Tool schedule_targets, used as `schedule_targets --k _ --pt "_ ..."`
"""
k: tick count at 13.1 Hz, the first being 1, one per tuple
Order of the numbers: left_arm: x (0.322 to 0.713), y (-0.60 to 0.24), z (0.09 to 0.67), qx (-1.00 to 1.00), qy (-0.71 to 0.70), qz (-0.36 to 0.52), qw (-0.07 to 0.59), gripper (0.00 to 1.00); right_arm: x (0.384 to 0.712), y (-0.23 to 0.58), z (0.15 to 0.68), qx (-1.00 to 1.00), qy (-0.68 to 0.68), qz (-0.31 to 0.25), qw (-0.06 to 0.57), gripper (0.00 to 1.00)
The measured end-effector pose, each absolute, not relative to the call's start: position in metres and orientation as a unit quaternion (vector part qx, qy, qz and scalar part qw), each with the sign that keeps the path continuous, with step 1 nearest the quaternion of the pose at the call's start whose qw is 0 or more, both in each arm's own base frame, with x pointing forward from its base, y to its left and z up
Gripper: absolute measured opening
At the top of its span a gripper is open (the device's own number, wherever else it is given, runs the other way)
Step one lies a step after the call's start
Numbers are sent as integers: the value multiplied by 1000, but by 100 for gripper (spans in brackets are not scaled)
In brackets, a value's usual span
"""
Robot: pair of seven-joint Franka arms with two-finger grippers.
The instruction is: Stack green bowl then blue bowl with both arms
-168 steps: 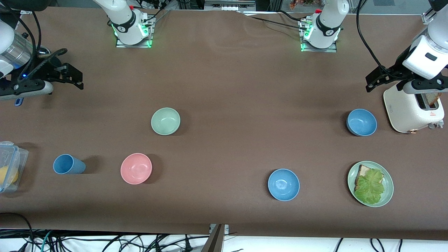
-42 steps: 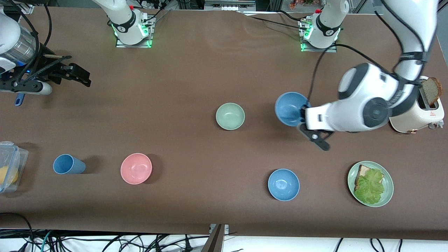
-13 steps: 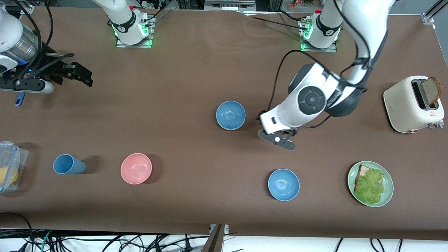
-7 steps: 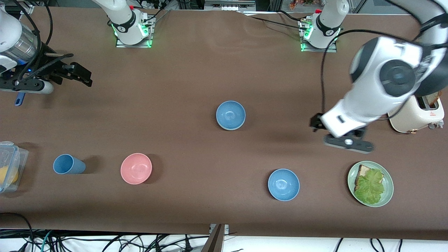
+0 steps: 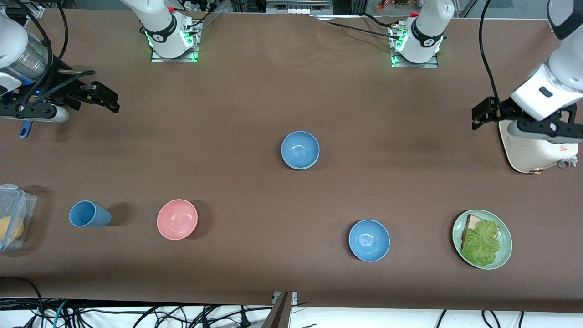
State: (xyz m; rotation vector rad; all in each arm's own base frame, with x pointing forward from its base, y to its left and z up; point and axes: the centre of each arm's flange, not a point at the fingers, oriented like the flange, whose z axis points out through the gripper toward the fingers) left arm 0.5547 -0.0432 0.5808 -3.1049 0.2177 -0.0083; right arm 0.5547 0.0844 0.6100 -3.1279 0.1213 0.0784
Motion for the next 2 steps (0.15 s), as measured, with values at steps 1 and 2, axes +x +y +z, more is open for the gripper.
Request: schedule_targets --k 1,2 --pt "549 -45 581 -997 72 -2 15 100 555 84 610 -999 39 25 5 100" --pt "548 -46 579 -997 73 0 15 100 555 84 610 -999 39 24 5 100"
